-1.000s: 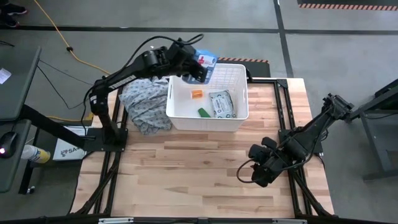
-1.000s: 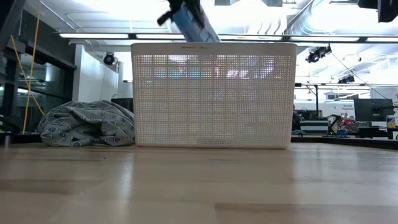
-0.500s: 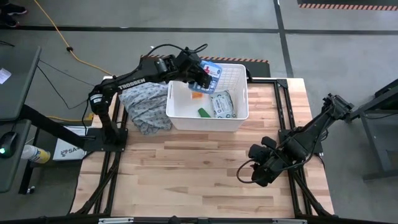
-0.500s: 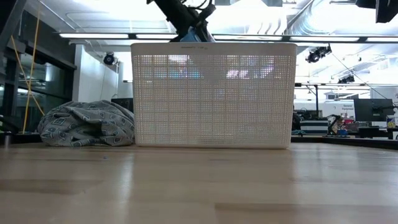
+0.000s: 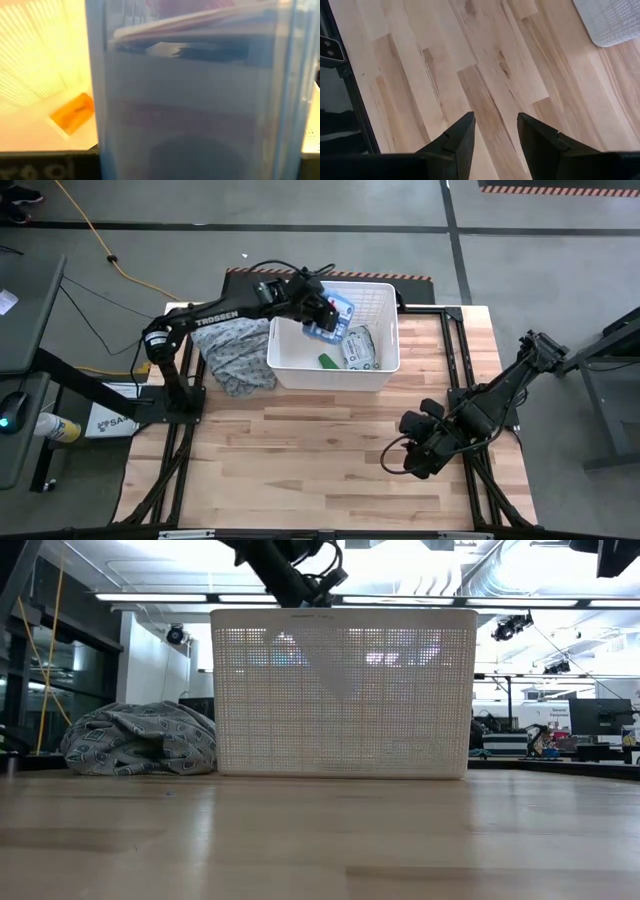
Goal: Pick & place medical supplies in basket/bin
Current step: Put the blue first aid kit into the white bin
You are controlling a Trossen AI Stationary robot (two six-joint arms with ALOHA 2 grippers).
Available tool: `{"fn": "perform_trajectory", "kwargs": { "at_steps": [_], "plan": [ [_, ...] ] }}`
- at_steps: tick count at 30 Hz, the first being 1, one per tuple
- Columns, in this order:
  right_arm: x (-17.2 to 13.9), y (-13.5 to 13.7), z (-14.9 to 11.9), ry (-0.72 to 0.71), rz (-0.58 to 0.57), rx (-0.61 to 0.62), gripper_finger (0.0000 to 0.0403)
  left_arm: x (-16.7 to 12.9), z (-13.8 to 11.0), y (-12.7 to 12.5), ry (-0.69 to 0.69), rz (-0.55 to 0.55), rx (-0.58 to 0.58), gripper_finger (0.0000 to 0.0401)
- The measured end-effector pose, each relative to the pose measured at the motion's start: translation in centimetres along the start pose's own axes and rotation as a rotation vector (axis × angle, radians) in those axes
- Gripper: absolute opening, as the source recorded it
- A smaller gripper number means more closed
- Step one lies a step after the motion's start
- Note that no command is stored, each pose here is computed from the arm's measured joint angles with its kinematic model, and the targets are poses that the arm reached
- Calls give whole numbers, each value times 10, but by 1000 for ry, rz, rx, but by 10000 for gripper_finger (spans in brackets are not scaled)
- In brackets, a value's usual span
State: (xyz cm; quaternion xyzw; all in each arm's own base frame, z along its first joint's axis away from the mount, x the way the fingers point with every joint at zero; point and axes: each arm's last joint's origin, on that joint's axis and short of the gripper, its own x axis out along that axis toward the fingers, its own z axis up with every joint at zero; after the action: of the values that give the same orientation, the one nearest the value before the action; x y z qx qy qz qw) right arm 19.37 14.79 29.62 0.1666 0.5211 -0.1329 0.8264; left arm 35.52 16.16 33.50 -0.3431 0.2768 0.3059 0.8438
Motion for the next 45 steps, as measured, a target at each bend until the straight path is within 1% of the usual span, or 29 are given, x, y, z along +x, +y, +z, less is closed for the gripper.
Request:
{"fn": "perform_trajectory", "kwargs": {
  "at_steps": [2,9,13,16,19,24,28,31,33,37,45],
  "plan": [
    [0,0,0,-1,1,1,141,4,-3,2,18,-14,-24,187],
    [0,0,0,-3,1,9,141,13,-15,9,75,5,-80,187],
    [0,0,0,-6,1,10,141,15,-20,13,107,39,-98,187],
    [0,1,1,-13,3,12,141,14,-23,16,109,98,-94,187],
    [0,1,2,-32,5,14,141,14,-24,18,115,135,-92,187],
    [0,3,3,-40,18,13,141,14,-26,24,144,176,-124,187],
    [0,3,3,-41,22,15,141,19,-27,26,161,182,-133,187],
    [0,4,3,-45,32,18,141,25,-28,26,167,182,-153,187],
    [0,5,4,-50,43,22,141,32,-30,32,207,191,-167,187],
    [0,7,5,-59,59,28,141,44,-34,35,246,193,-193,187],
    [0,7,5,-57,67,27,141,69,-43,39,320,186,-208,187]
  ]
}}
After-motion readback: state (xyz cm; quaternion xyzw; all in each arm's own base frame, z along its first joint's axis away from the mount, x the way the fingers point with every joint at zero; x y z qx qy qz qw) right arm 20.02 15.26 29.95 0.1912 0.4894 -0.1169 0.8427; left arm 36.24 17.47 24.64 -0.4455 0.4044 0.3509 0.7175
